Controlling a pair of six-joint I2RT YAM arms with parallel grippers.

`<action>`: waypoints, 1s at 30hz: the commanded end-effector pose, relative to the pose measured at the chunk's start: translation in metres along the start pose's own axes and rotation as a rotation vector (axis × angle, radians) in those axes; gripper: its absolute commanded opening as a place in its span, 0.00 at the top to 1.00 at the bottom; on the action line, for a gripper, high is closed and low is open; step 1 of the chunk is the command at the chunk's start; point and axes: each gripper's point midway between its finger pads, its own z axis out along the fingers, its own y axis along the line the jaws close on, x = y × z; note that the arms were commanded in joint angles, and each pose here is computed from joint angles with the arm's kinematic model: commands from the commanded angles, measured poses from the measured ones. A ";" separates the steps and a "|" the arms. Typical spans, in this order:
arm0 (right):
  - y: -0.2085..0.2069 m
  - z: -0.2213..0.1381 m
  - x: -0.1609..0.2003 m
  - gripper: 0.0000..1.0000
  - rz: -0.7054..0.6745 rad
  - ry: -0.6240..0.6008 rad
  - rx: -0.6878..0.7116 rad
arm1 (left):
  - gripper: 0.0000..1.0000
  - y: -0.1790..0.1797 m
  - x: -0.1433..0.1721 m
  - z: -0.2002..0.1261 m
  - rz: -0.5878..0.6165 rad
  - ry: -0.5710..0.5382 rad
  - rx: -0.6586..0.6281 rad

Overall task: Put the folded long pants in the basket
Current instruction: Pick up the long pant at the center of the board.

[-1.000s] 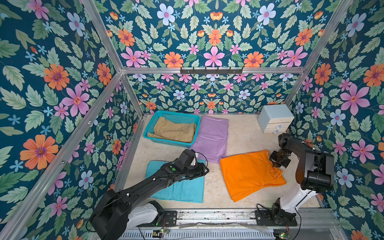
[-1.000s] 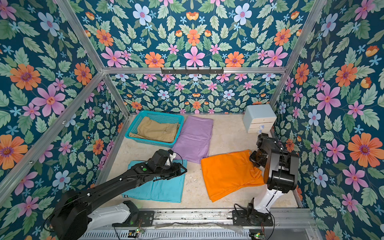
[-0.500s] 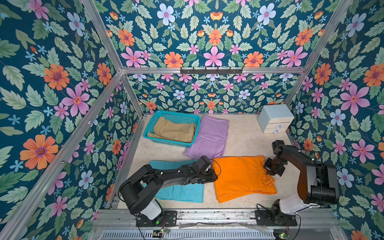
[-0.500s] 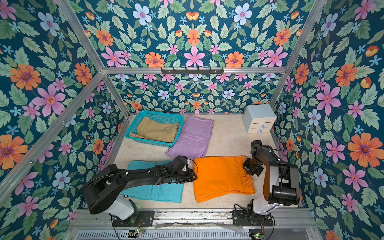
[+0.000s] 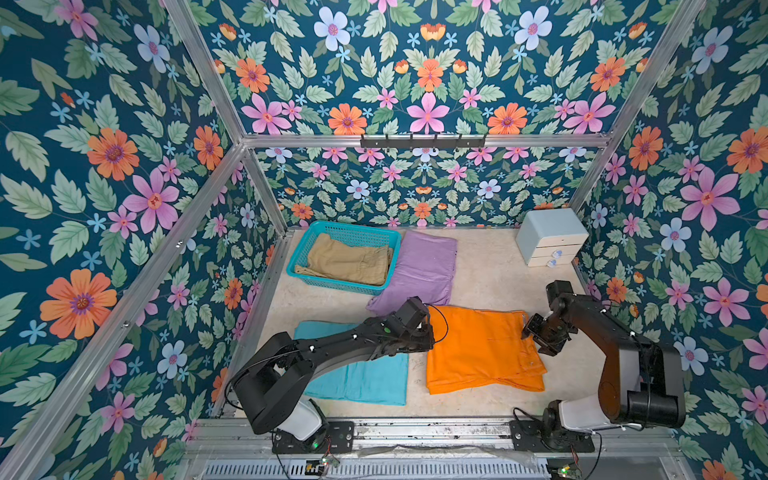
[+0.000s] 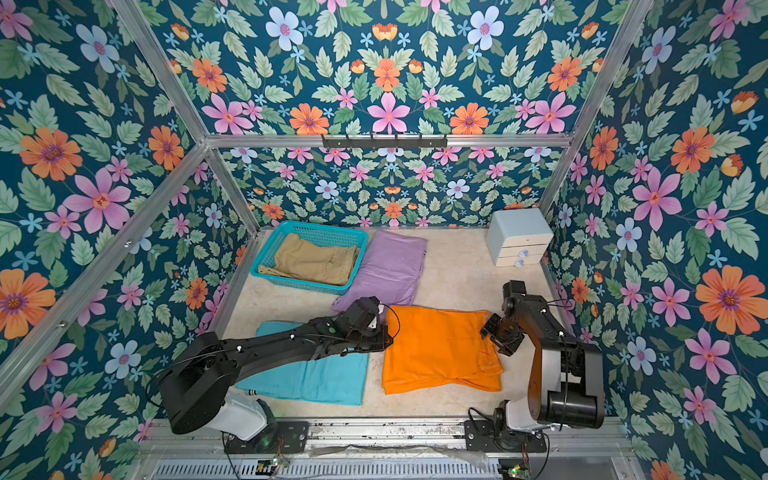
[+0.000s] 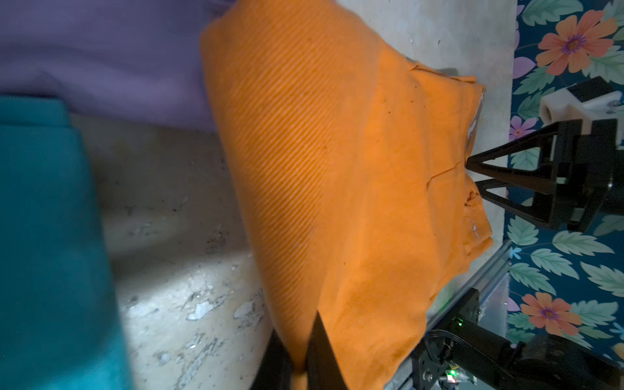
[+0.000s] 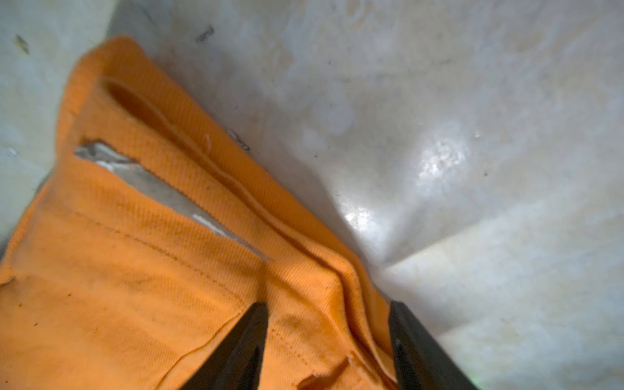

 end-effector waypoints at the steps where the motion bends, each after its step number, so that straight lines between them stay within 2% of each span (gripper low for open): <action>1: 0.001 0.000 0.000 0.29 0.015 -0.018 -0.018 | 1.00 0.026 -0.002 -0.011 0.069 0.007 -0.146; 6: 0.014 0.009 0.020 0.27 0.059 0.052 -0.137 | 1.00 0.030 -0.010 -0.019 0.079 -0.004 -0.175; 12: 0.019 0.014 0.039 0.24 0.032 0.063 -0.179 | 1.00 0.031 -0.015 -0.018 0.091 0.000 -0.196; 16: 0.027 0.022 0.056 0.24 -0.013 0.099 -0.177 | 1.00 0.032 -0.015 -0.017 0.086 0.003 -0.196; 19: 0.015 0.031 0.059 0.25 -0.008 0.100 -0.104 | 1.00 0.031 -0.015 -0.016 0.086 0.005 -0.189; 26: 0.022 0.042 0.070 0.36 -0.052 0.141 -0.112 | 1.00 0.030 -0.014 -0.011 0.090 0.025 -0.190; 28: 0.024 0.044 0.070 0.43 -0.056 0.142 -0.127 | 1.00 0.028 -0.013 -0.010 0.086 0.028 -0.179; 30: 0.025 0.044 0.071 0.58 -0.064 0.144 -0.134 | 1.00 0.027 -0.014 -0.011 0.086 0.023 -0.172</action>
